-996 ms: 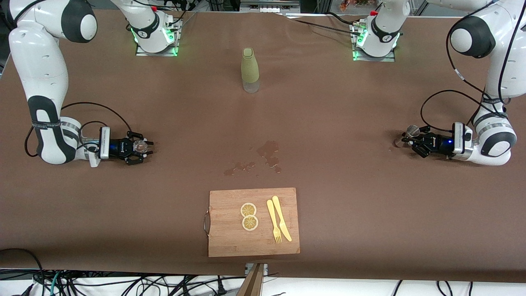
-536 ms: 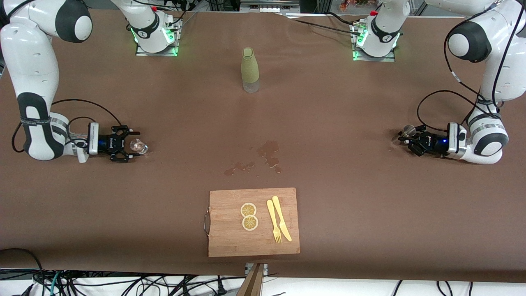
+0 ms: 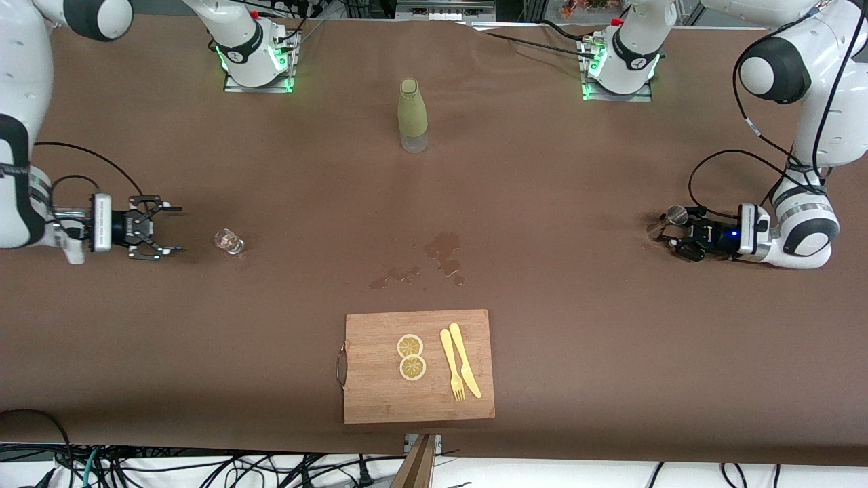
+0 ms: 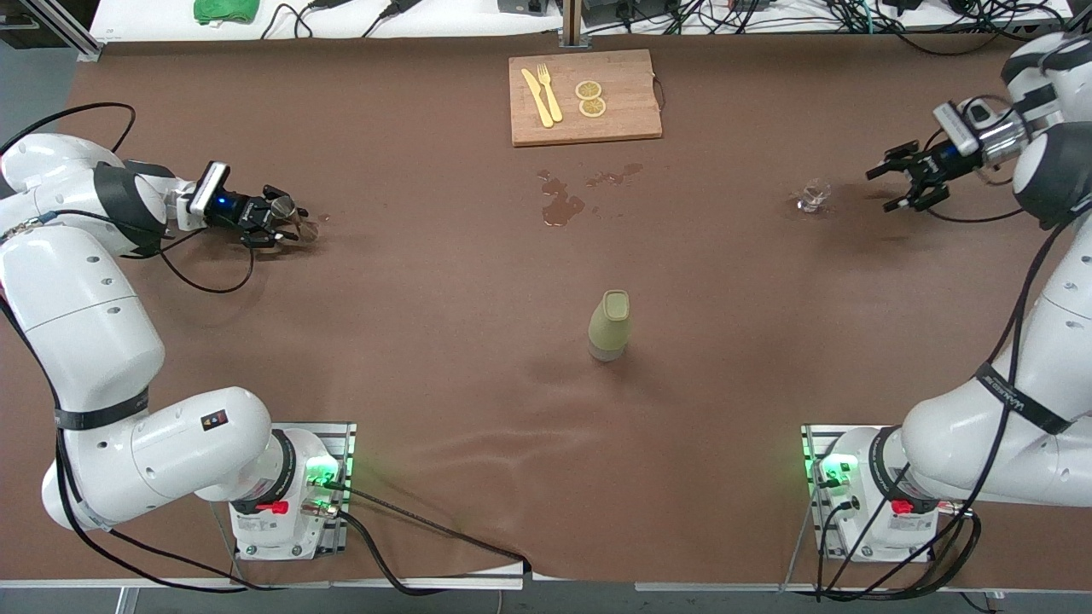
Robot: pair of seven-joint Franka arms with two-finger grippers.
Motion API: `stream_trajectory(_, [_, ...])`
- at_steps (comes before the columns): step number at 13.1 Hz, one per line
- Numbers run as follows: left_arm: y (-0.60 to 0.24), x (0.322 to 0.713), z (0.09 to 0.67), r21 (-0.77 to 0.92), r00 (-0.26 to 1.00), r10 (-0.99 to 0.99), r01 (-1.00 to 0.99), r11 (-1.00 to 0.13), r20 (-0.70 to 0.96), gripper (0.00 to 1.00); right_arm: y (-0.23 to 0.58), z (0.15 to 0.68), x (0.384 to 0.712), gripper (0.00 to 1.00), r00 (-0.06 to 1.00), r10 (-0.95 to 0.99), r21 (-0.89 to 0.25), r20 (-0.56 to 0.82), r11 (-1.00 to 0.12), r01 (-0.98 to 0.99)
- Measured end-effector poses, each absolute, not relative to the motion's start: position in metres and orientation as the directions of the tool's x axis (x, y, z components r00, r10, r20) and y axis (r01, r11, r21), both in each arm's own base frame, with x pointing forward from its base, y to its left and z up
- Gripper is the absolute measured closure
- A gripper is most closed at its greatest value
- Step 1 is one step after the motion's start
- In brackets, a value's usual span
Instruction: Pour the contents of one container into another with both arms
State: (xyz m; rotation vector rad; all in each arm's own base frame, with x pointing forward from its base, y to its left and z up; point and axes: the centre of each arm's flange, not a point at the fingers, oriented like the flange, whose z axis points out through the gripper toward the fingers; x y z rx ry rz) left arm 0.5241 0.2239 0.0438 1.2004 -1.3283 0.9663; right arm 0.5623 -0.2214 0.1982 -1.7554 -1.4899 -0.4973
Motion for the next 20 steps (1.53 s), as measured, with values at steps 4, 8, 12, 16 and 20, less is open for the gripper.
stream_trajectory(4, [0.265, 0.565, 0.103, 0.339, 0.307, -0.326, -0.94, 0.045, 0.894, 0.0, -0.223, 0.298, 0.574, 0.0, 0.439, 0.76, -0.4, 0.48, -0.255, 0.88])
stream_trajectory(8, [0.267, 0.601, 0.201, 0.629, 0.595, -0.529, -0.764, -0.14, 0.605, 0.0, -0.188, 0.374, 0.581, 0.0, 0.603, 0.759, -0.428, 0.246, -0.472, 0.77])
stream_trajectory(12, [0.202, 0.641, 0.314, 0.73, 0.786, -0.575, -0.529, -0.432, 0.229, 0.0, -0.151, 0.435, 0.579, 0.0, 0.762, 0.647, -0.37, 0.034, -0.7, 0.611])
stream_trajectory(16, [0.109, 0.653, 0.433, 0.656, 0.883, -0.47, -0.341, -0.673, -0.022, 0.0, -0.116, 0.476, 0.571, 0.0, 0.866, 0.492, -0.273, -0.089, -0.848, 0.454])
stream_trajectory(20, [0.041, 0.638, 0.523, 0.456, 0.894, -0.432, -0.339, -0.823, -0.115, 0.0, -0.071, 0.515, 0.565, 0.0, 0.96, 0.23, -0.13, -0.162, -0.969, 0.21])
